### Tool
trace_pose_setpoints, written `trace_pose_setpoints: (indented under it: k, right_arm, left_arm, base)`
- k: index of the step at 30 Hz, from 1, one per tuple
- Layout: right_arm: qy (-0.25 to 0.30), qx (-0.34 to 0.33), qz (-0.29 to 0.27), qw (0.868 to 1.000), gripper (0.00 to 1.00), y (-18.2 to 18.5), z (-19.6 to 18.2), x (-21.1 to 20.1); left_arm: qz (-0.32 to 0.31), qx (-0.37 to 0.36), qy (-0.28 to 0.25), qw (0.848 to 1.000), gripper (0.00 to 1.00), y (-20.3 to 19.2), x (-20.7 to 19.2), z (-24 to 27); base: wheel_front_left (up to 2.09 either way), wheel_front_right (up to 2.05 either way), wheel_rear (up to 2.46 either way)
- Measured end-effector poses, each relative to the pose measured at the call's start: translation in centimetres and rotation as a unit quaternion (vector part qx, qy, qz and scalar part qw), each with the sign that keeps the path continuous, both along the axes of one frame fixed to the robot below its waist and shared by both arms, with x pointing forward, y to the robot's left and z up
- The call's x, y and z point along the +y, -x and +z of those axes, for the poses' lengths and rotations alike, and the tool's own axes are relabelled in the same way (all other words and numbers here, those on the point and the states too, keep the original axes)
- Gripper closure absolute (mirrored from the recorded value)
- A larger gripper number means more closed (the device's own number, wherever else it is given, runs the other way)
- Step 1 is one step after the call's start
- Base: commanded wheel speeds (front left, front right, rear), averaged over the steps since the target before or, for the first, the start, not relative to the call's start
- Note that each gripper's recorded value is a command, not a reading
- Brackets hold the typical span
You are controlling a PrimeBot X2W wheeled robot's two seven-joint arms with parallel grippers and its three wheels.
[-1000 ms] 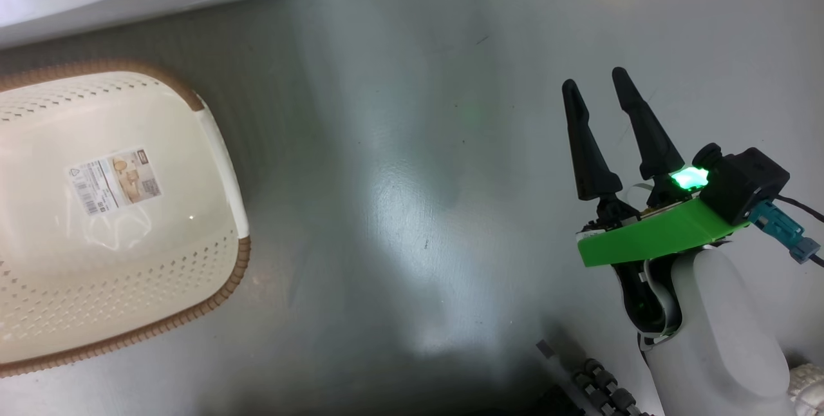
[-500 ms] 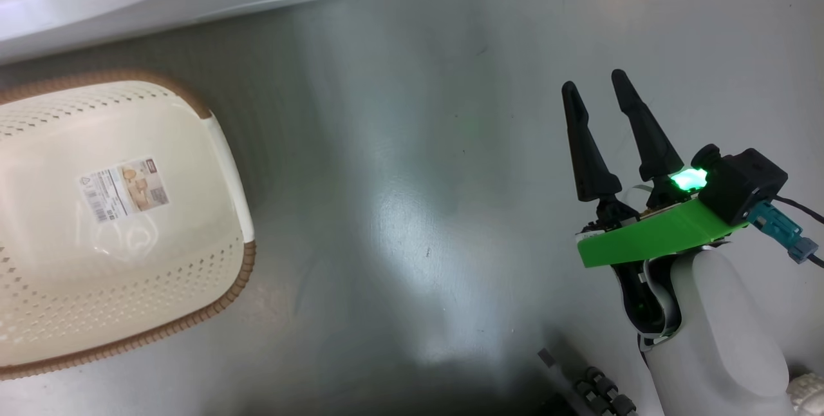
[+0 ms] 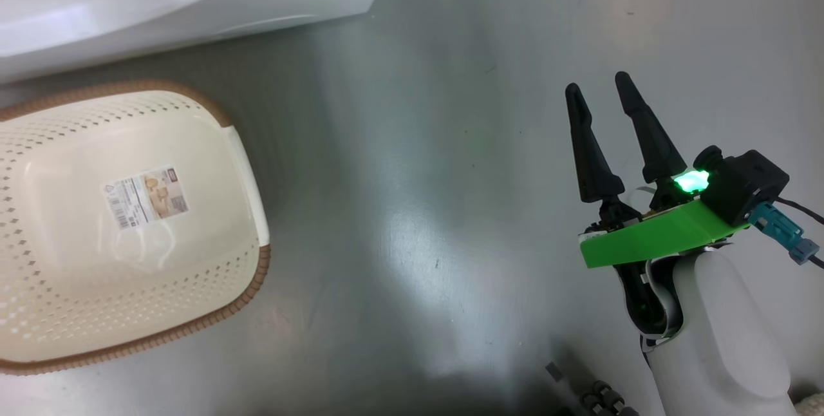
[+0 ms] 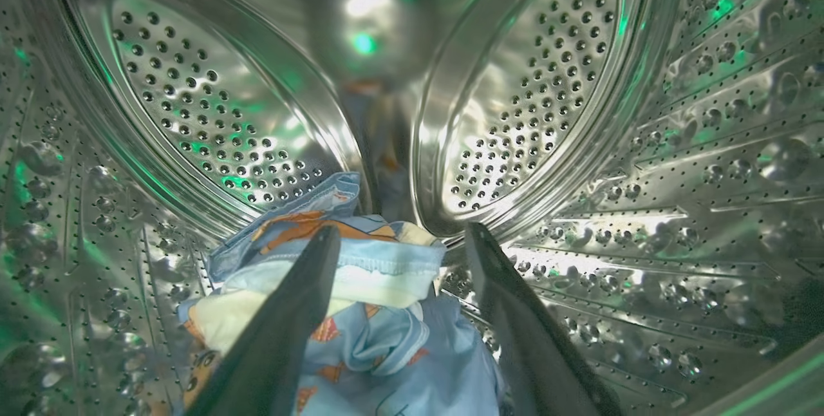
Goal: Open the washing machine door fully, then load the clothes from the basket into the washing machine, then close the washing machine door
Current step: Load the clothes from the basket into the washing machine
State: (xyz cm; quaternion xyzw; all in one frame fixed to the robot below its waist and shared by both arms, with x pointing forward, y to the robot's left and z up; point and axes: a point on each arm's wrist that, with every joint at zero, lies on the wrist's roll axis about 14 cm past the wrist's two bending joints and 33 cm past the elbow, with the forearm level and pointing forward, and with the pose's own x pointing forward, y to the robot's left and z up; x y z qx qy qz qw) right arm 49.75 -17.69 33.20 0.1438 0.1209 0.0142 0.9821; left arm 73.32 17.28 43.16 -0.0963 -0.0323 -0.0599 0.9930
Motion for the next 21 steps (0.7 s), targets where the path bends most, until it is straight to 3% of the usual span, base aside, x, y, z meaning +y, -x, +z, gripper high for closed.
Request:
trace_pose_setpoints:
  k: [21]
  right_arm:
    - [-0.003, -0.029, 0.000, 1.000, 0.00, -0.3, 2.8, 0.3]
  left_arm:
    - [0.000, 0.018, 0.005, 1.000, 0.00, 4.7, -0.6, -0.4]
  base:
    - [0.00, 0.00, 0.00]
